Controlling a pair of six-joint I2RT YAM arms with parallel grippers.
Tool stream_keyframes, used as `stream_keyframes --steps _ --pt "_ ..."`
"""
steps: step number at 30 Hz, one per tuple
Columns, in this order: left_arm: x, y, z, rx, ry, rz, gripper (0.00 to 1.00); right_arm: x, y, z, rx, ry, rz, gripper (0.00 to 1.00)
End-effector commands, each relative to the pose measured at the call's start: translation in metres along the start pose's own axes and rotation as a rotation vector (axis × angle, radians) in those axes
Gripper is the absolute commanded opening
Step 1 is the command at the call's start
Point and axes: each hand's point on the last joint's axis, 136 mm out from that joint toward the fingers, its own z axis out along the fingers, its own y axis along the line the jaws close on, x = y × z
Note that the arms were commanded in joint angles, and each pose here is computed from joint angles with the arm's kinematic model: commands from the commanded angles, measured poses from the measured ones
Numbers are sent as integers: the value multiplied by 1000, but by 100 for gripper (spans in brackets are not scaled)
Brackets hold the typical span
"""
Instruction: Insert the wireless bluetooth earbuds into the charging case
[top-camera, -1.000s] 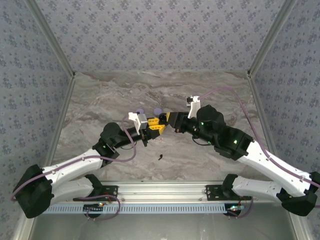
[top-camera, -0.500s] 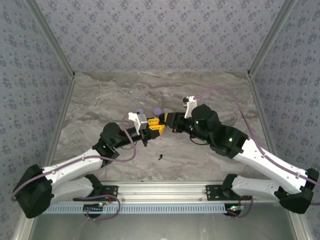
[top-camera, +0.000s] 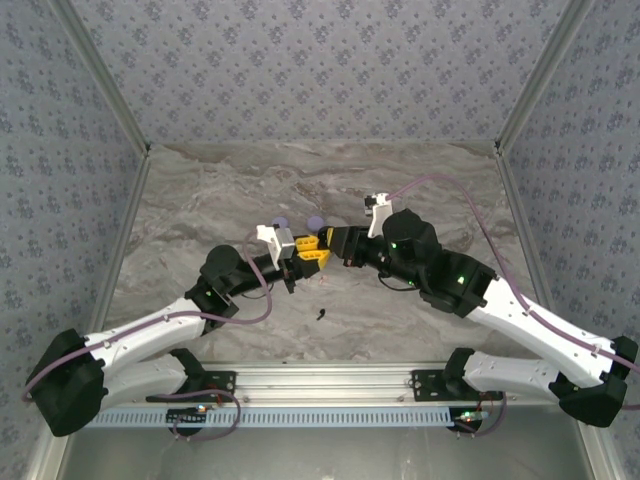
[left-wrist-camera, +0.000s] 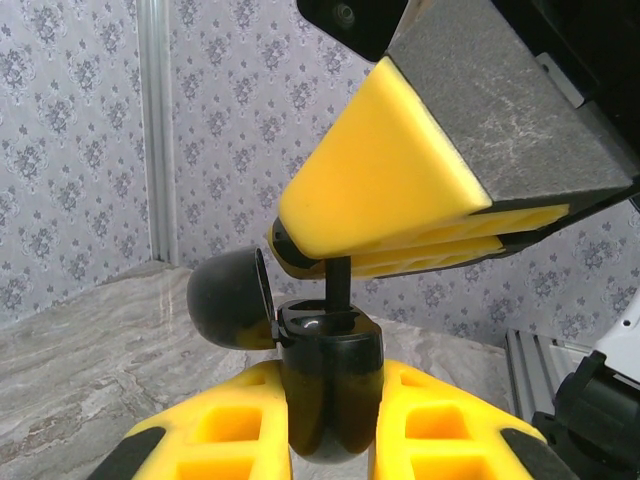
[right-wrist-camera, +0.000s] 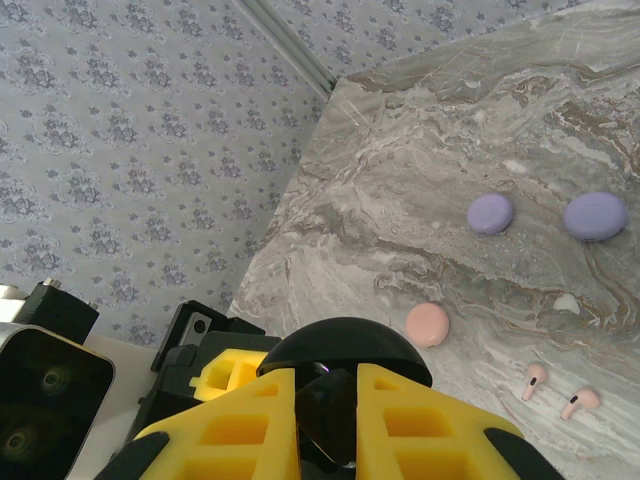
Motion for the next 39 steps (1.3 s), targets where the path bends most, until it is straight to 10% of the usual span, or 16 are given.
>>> stream_keyframes --steps 1,16,29,39 --pt "-30 -7 2 20 -85 50 0 1 6 -5 -31 -1 24 18" --pt "-30 -7 1 19 -86 47 0 7 -12 -5 39 5 9 27" --pt "-26 -4 -1 1 -81 41 0 -17 -2 -31 22 -33 -87 53" --pt "-15 28 -19 -217 -43 52 0 34 -80 -43 298 125 -135 57"
